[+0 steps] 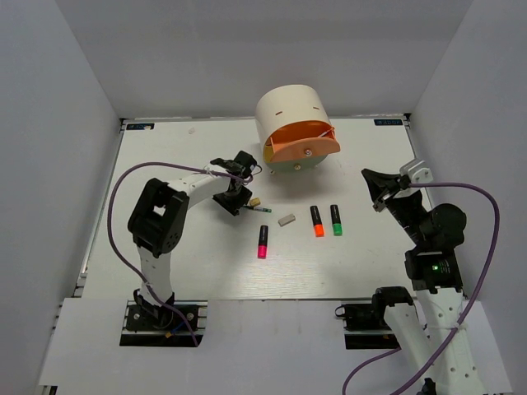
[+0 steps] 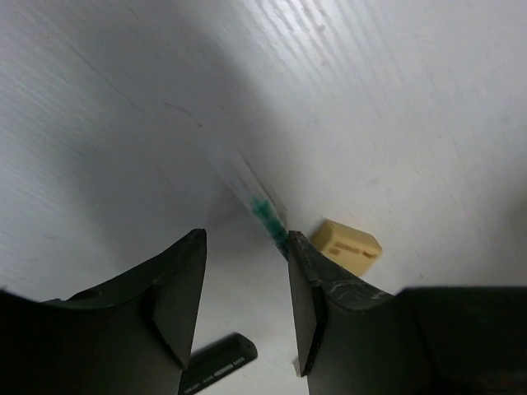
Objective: Sort the stationery into containers
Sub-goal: Pick up the pen from the center of the board.
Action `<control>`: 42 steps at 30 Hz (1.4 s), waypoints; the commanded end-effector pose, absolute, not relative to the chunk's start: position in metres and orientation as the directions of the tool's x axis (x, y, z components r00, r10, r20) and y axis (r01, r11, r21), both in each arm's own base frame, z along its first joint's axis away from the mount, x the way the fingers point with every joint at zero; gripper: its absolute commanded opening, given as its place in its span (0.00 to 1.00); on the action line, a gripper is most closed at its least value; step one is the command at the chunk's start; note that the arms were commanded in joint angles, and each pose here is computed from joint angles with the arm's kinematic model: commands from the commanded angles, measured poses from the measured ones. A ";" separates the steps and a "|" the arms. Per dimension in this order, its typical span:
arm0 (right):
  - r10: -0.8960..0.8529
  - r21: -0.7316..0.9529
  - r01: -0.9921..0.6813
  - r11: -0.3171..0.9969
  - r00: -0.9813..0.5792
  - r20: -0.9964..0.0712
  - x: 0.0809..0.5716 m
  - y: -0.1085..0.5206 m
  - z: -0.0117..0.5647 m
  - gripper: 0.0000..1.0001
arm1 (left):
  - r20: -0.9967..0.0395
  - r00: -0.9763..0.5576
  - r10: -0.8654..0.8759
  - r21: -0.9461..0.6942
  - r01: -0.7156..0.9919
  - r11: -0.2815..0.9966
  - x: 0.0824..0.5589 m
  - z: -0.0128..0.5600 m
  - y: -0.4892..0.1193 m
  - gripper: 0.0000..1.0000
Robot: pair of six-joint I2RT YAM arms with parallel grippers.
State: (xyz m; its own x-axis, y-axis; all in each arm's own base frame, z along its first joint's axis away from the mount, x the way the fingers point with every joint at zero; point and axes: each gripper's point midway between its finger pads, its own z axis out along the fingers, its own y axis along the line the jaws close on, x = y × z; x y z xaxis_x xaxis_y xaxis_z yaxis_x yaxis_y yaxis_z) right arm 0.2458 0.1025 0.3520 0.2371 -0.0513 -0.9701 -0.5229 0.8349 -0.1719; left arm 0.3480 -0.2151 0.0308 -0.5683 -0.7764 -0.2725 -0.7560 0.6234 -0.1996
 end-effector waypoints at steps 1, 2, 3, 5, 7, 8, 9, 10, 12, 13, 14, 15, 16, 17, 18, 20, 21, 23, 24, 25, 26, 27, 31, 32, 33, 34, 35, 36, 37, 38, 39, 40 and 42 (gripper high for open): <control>-0.039 -0.173 -0.503 0.847 0.265 -0.964 0.246 0.100 0.358 0.06 | -0.290 -0.533 -0.795 -0.201 -0.778 0.595 0.354 0.038 -0.208 0.55; -0.036 -0.172 -0.502 0.848 0.268 -0.963 0.245 0.099 0.360 0.06 | -0.288 -0.528 -0.799 -0.195 -0.784 0.589 0.353 0.034 -0.208 0.55; -0.038 -0.173 -0.503 0.847 0.267 -0.963 0.245 0.100 0.359 0.06 | -0.288 -0.524 -0.802 -0.183 -0.792 0.583 0.354 0.029 -0.204 0.55; -0.036 -0.173 -0.502 0.848 0.271 -0.962 0.244 0.099 0.360 0.06 | -0.288 -0.521 -0.804 -0.195 -0.790 0.582 0.361 0.031 -0.208 0.55; -0.036 -0.172 -0.503 0.847 0.268 -0.963 0.244 0.100 0.359 0.06 | -0.287 -0.521 -0.804 -0.165 -0.800 0.577 0.361 0.026 -0.204 0.55; -0.037 -0.171 -0.501 0.848 0.266 -0.963 0.244 0.099 0.358 0.06 | -0.288 -0.518 -0.806 -0.177 -0.798 0.576 0.365 0.030 -0.206 0.55; -0.038 -0.174 -0.501 0.848 0.270 -0.962 0.243 0.099 0.359 0.06 | -0.278 -0.521 -0.807 -0.178 -0.798 0.576 0.364 0.030 -0.207 0.55; -0.038 -0.172 -0.501 0.848 0.267 -0.963 0.244 0.099 0.357 0.06 | -0.278 -0.521 -0.807 -0.178 -0.798 0.576 0.364 0.030 -0.207 0.55; -0.035 -0.170 -0.505 0.846 0.266 -0.963 0.245 0.100 0.357 0.06 | -0.277 -0.523 -0.806 -0.169 -0.799 0.577 0.363 0.026 -0.207 0.56; -0.036 -0.173 -0.506 0.845 0.269 -0.962 0.244 0.100 0.358 0.06 | -0.277 -0.527 -0.804 -0.154 -0.801 0.578 0.360 0.026 -0.205 0.58; -0.032 -0.170 -0.508 0.845 0.268 -0.963 0.244 0.101 0.359 0.06 | -0.276 -0.524 -0.806 -0.137 -0.809 0.572 0.363 0.021 -0.202 0.58; -0.035 -0.170 -0.504 0.847 0.267 -0.963 0.244 0.100 0.358 0.06 | -0.276 -0.534 -0.799 -0.121 -0.805 0.580 0.362 0.019 -0.202 0.58; -0.033 -0.169 -0.504 0.847 0.268 -0.963 0.244 0.100 0.359 0.06 | -0.273 -0.544 -0.793 -0.080 -0.809 0.582 0.356 0.017 -0.198 0.58; -0.032 -0.171 -0.505 0.846 0.272 -0.962 0.243 0.100 0.360 0.06 | -0.274 -0.556 -0.785 -0.073 -0.802 0.593 0.358 0.019 -0.200 0.59; -0.032 -0.168 -0.502 0.849 0.268 -0.963 0.243 0.099 0.359 0.06 | -0.283 -0.577 -0.766 -0.031 -0.793 0.608 0.356 0.011 -0.196 0.59; -0.032 -0.171 -0.498 0.850 0.275 -0.961 0.242 0.099 0.361 0.06 | -0.302 -0.594 -0.746 0.032 -0.788 0.614 0.353 0.011 -0.188 0.59; -0.032 -0.171 -0.497 0.850 0.277 -0.960 0.241 0.099 0.362 0.06 | -0.296 -0.612 -0.733 0.071 -0.779 0.622 0.348 0.005 -0.185 0.59; -0.028 -0.168 -0.497 0.851 0.277 -0.960 0.241 0.098 0.362 0.06 | -0.301 -0.626 -0.719 0.102 -0.771 0.629 0.345 0.004 -0.181 0.59; -0.026 -0.168 -0.498 0.851 0.280 -0.960 0.240 0.099 0.363 0.06 | -0.298 -0.636 -0.712 0.115 -0.764 0.635 0.344 0.000 -0.180 0.57; -0.024 -0.165 -0.500 0.850 0.276 -0.961 0.240 0.099 0.362 0.06 | -0.295 -0.640 -0.710 0.130 -0.763 0.634 0.339 -0.003 -0.178 0.56; -0.025 -0.166 -0.496 0.852 0.277 -0.960 0.240 0.098 0.363 0.06 | -0.295 -0.639 -0.710 0.127 -0.763 0.634 0.339 -0.006 -0.178 0.54; -0.024 -0.169 -0.498 0.851 0.283 -0.959 0.238 0.098 0.364 0.06 | -0.295 -0.639 -0.710 0.125 -0.763 0.634 0.338 -0.009 -0.177 0.48; -0.025 -0.169 -0.496 0.852 0.285 -0.958 0.236 0.098 0.365 0.06 | -0.272 -0.664 -0.696 0.119 -0.741 0.661 0.332 -0.012 -0.178 0.33; -0.024 -0.169 -0.496 0.852 0.285 -0.958 0.236 0.098 0.365 0.06 | -0.256 -0.678 -0.689 0.126 -0.730 0.672 0.328 -0.016 -0.178 0.31; -0.021 -0.167 -0.498 0.851 0.285 -0.958 0.236 0.098 0.366 0.06 | -0.248 -0.682 -0.688 0.108 -0.725 0.680 0.327 -0.013 -0.180 0.27; -0.021 -0.166 -0.500 0.850 0.283 -0.959 0.236 0.099 0.365 0.06 | -0.238 -0.694 -0.679 0.101 -0.713 0.694 0.325 -0.012 -0.181 0.27; -0.021 -0.169 -0.499 0.850 0.288 -0.958 0.235 0.099 0.367 0.06 | -0.245 -0.695 -0.676 0.077 -0.709 0.701 0.329 -0.009 -0.183 0.25; -0.018 -0.165 -0.500 0.850 0.285 -0.958 0.235 0.099 0.366 0.06 | -0.245 -0.708 -0.662 0.076 -0.695 0.715 0.323 -0.009 -0.184 0.23; -0.019 -0.164 -0.495 0.853 0.285 -0.958 0.236 0.098 0.367 0.06 | -0.254 -0.721 -0.644 0.044 -0.674 0.737 0.324 0.002 -0.188 0.23; -0.020 -0.162 -0.497 0.852 0.279 -0.960 0.237 0.098 0.365 0.06 | -0.261 -0.724 -0.638 0.024 -0.666 0.746 0.325 0.008 -0.188 0.22; -0.018 -0.163 -0.498 0.852 0.284 -0.959 0.235 0.098 0.367 0.06 | -0.268 -0.728 -0.631 0.004 -0.656 0.755 0.325 0.010 -0.188 0.22; -0.018 -0.161 -0.500 0.851 0.278 -0.960 0.236 0.098 0.365 0.06 | -0.267 -0.743 -0.614 -0.013 -0.634 0.773 0.324 0.015 -0.189 0.20; -0.019 -0.163 -0.503 0.848 0.279 -0.960 0.236 0.099 0.365 0.06 | -0.295 -0.741 -0.603 -0.084 -0.609 0.789 0.326 0.037 -0.190 0.18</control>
